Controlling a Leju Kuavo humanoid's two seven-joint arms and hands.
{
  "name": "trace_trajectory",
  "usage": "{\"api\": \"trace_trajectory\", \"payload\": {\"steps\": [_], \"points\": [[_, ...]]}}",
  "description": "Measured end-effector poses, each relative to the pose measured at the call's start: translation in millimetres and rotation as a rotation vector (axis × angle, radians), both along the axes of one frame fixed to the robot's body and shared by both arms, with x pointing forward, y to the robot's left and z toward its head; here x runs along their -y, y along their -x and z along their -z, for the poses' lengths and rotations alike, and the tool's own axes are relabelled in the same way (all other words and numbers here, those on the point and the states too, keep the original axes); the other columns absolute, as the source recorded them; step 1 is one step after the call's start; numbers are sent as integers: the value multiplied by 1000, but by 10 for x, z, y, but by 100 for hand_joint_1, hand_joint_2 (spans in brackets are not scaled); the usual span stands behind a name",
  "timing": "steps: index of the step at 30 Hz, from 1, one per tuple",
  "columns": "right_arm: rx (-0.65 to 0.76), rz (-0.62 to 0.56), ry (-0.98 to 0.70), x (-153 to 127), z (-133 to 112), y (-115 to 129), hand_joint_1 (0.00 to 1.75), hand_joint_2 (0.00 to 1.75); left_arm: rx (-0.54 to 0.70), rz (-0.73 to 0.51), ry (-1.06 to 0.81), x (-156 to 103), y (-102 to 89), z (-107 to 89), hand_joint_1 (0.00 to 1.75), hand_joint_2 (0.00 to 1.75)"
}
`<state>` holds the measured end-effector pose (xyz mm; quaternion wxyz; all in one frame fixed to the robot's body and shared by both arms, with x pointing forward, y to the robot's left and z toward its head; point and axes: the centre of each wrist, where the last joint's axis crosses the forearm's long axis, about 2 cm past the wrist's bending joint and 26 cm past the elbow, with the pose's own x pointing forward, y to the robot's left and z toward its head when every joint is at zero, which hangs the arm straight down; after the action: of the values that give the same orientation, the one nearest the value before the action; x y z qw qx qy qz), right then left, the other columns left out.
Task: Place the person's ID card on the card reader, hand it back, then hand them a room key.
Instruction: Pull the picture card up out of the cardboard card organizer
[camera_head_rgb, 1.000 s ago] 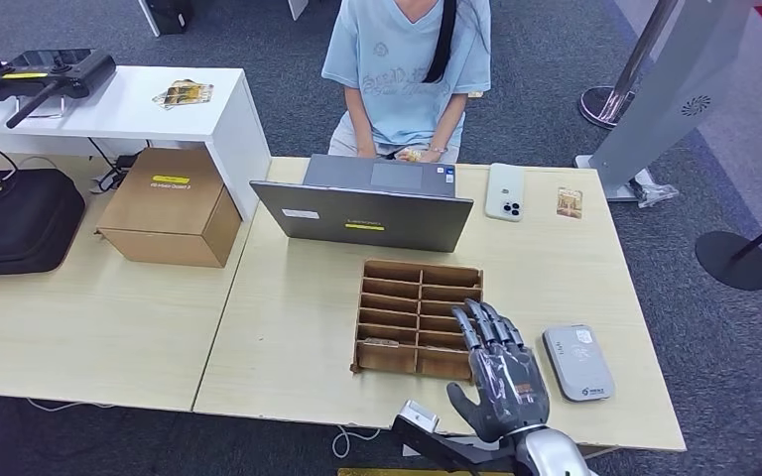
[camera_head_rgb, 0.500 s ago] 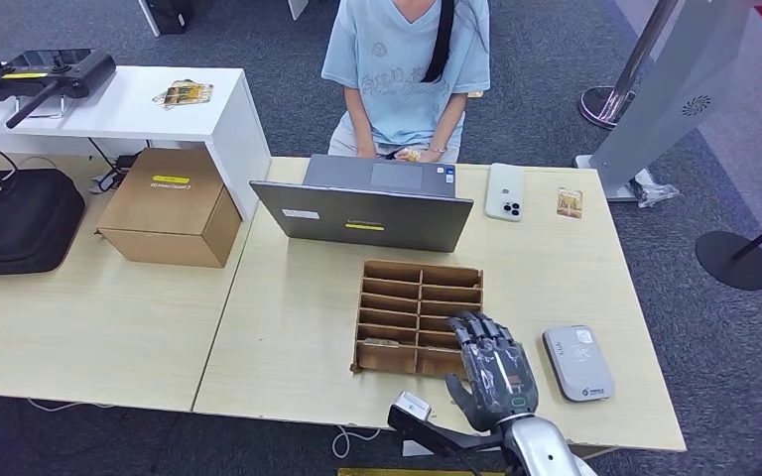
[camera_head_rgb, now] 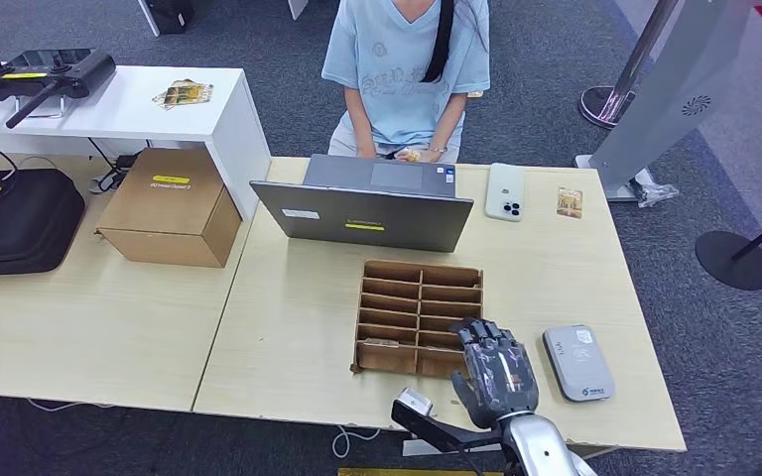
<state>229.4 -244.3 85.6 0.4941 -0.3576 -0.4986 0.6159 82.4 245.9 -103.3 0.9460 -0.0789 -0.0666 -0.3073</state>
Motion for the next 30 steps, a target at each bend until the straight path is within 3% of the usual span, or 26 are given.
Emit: {"api": "trace_trajectory", "payload": {"steps": [5, 10, 26, 30], "points": [[-1, 5, 21, 14, 24, -27, 89, 175, 0, 0, 1, 0, -3, -1, 0, 0], [-9, 12, 30, 28, 50, -43, 136, 175, 1, 0, 2, 1, -6, -1, 0, 0], [9, 28, 51, 18, 73, -68, 173, 175, -2, -5, 9, 2, -10, -3, 0, 0], [37, 23, 38, 7, 68, -69, 175, 175, 0, -8, 8, 3, -10, -2, 0, 0]]}}
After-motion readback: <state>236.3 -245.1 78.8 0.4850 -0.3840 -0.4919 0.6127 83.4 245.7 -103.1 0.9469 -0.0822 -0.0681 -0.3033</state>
